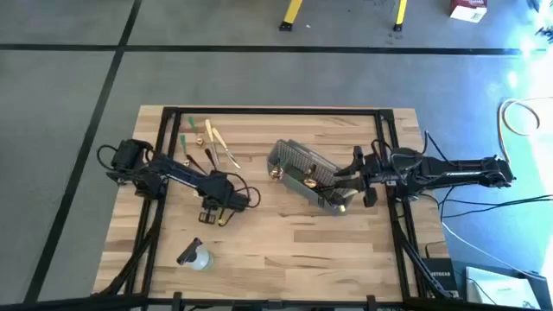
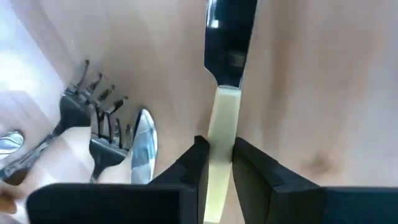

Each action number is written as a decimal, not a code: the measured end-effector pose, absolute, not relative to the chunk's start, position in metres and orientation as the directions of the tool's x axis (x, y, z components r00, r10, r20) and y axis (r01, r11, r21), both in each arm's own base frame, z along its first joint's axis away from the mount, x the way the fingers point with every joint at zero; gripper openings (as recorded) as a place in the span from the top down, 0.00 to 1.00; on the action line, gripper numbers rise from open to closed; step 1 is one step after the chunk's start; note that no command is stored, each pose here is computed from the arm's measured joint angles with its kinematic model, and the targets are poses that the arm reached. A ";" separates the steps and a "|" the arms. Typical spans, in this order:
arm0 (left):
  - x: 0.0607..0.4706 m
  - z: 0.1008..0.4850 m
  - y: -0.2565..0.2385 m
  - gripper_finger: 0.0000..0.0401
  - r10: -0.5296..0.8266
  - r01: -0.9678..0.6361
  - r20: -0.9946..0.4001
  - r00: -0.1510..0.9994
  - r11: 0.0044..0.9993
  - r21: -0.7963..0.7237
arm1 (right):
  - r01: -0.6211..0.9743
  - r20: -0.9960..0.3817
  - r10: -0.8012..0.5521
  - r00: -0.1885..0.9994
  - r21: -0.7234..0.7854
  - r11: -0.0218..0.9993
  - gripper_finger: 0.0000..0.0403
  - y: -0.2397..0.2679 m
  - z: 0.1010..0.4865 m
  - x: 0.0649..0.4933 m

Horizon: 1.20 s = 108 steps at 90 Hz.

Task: Sort silverware
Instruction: Put the silver knife into the cutlery rack

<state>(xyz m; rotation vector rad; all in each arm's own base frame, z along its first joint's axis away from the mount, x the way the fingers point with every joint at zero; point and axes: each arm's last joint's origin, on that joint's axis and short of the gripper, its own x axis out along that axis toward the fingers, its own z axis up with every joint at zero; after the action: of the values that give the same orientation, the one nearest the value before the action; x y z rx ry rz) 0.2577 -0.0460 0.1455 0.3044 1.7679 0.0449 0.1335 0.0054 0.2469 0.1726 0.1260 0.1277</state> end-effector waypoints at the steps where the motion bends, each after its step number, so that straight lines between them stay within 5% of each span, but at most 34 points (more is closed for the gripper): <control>1: 0.258 0.147 -0.047 0.88 0.229 0.176 -0.956 -0.184 0.964 0.197 | -0.115 -0.111 0.137 0.984 0.182 0.976 0.77 0.005 0.247 0.134; 49: 0.306 0.222 -0.082 0.88 0.207 0.091 -0.972 0.114 0.972 0.218 | -0.248 0.024 0.248 0.968 0.181 0.952 0.77 0.008 0.295 0.127; 73: 0.329 0.284 -0.093 0.88 0.280 0.264 -0.891 0.356 0.885 0.384 | -0.249 0.076 0.240 0.968 0.428 0.869 0.77 0.008 0.313 0.133; 91: 0.339 0.328 -0.091 0.88 0.419 0.348 -0.754 0.506 0.701 0.623 | -0.288 0.023 0.322 0.947 0.509 0.811 0.77 0.011 0.326 0.165; 108: 0.346 0.357 -0.101 0.88 0.569 0.452 -0.531 0.628 0.288 0.844 | -0.210 -0.069 0.299 0.952 0.562 0.800 0.77 0.008 0.338 0.218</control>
<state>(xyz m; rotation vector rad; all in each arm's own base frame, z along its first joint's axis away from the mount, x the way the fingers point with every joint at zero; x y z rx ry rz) 0.3464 -0.1006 0.3572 1.3371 0.9637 0.0963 0.2178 0.0080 0.3376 0.5827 0.1571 0.2742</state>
